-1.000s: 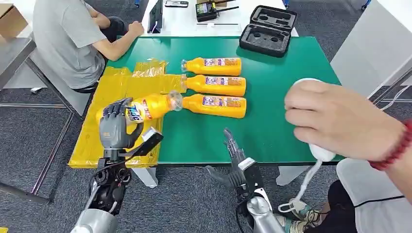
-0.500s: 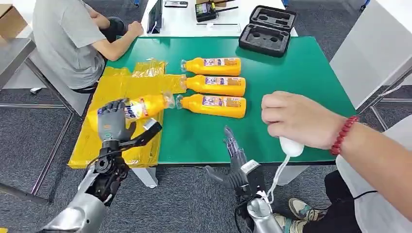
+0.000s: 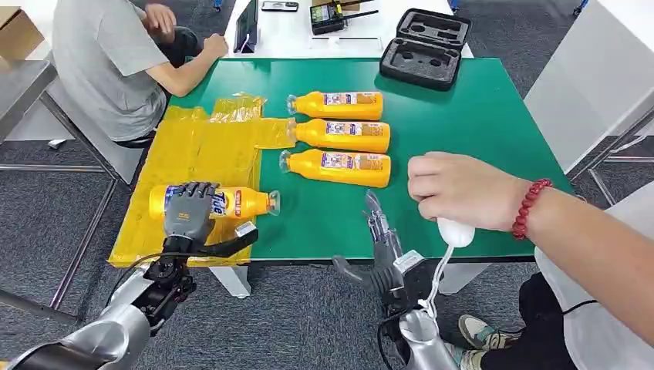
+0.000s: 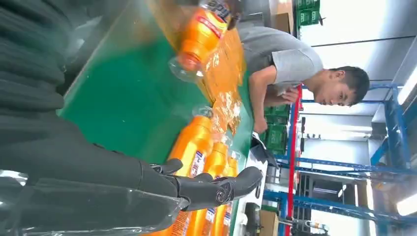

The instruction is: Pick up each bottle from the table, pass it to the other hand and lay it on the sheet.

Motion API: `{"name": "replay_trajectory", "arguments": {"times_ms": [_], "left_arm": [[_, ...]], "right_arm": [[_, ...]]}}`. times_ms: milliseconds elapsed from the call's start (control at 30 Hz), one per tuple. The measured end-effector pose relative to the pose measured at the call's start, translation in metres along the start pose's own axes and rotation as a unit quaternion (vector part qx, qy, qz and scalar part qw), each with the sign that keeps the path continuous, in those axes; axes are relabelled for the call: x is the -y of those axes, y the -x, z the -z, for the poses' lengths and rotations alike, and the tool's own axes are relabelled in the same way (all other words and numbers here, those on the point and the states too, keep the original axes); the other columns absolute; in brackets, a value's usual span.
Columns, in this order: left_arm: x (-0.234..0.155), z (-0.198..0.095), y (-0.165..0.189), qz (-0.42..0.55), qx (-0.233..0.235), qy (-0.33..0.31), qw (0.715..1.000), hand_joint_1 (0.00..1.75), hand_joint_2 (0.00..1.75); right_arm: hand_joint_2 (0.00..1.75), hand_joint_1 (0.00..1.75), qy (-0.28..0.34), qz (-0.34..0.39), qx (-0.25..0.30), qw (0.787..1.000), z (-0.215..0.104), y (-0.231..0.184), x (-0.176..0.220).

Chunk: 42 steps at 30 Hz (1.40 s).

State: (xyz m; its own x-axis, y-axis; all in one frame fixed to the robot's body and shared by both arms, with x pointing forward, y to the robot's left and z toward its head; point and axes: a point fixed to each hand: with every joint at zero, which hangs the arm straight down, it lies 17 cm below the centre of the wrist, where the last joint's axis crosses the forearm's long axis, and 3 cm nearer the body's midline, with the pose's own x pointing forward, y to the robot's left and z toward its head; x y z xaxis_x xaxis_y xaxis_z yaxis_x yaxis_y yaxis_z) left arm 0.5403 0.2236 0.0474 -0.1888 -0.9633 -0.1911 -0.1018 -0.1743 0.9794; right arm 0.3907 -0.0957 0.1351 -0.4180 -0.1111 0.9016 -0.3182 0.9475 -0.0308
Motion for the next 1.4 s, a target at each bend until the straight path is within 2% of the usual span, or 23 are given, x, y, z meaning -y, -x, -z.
{"name": "replay_trajectory", "arguments": {"times_ms": [100,367,400,433,467,933,1233,1300,1367,1400], "left_arm": [[0.008,-0.003,0.004,0.014,0.002,0.012,1.0,1.19,1.75],[0.019,-0.005,0.016,0.023,-0.011,0.04,0.999,1.19,1.75],[0.021,-0.005,0.02,0.024,-0.013,0.046,0.999,1.06,1.75],[0.024,-0.005,0.018,0.022,-0.003,0.053,0.998,0.1,1.75],[0.025,-0.006,0.017,0.021,0.003,0.055,0.998,0.0,1.75],[0.028,-0.009,0.02,0.034,0.011,0.058,0.998,0.0,1.75],[0.008,-0.004,0.018,0.023,-0.003,0.007,1.0,0.0,1.75],[-0.003,-0.005,0.002,-0.028,0.014,-0.016,0.999,0.0,1.75],[-0.025,-0.013,-0.03,-0.151,0.051,-0.06,0.985,0.0,1.75],[-0.035,-0.021,-0.042,-0.222,0.064,-0.084,0.969,0.0,1.75]], "right_arm": [[1.75,0.0,-0.001,-0.001,0.004,1.0,0.002,-0.002,0.001],[1.75,0.0,-0.006,-0.001,0.009,1.0,0.006,-0.005,-0.001],[1.75,0.0,-0.007,-0.002,0.011,1.0,0.008,-0.006,-0.001],[1.75,0.0,-0.007,-0.001,0.013,1.0,0.009,-0.007,-0.001],[1.75,0.0,-0.008,0.0,0.013,1.0,0.009,-0.008,-0.001],[1.75,0.0,-0.012,0.008,0.018,1.0,0.015,-0.011,-0.005],[1.75,0.0,-0.005,-0.004,0.016,1.0,0.016,-0.008,-0.001],[1.75,0.0,0.009,-0.016,0.016,1.0,0.015,-0.008,0.004],[1.75,0.0,0.038,-0.031,0.021,0.999,0.012,-0.013,0.014],[0.0,0.0,0.055,-0.042,0.027,0.997,0.011,-0.017,0.02]]}}
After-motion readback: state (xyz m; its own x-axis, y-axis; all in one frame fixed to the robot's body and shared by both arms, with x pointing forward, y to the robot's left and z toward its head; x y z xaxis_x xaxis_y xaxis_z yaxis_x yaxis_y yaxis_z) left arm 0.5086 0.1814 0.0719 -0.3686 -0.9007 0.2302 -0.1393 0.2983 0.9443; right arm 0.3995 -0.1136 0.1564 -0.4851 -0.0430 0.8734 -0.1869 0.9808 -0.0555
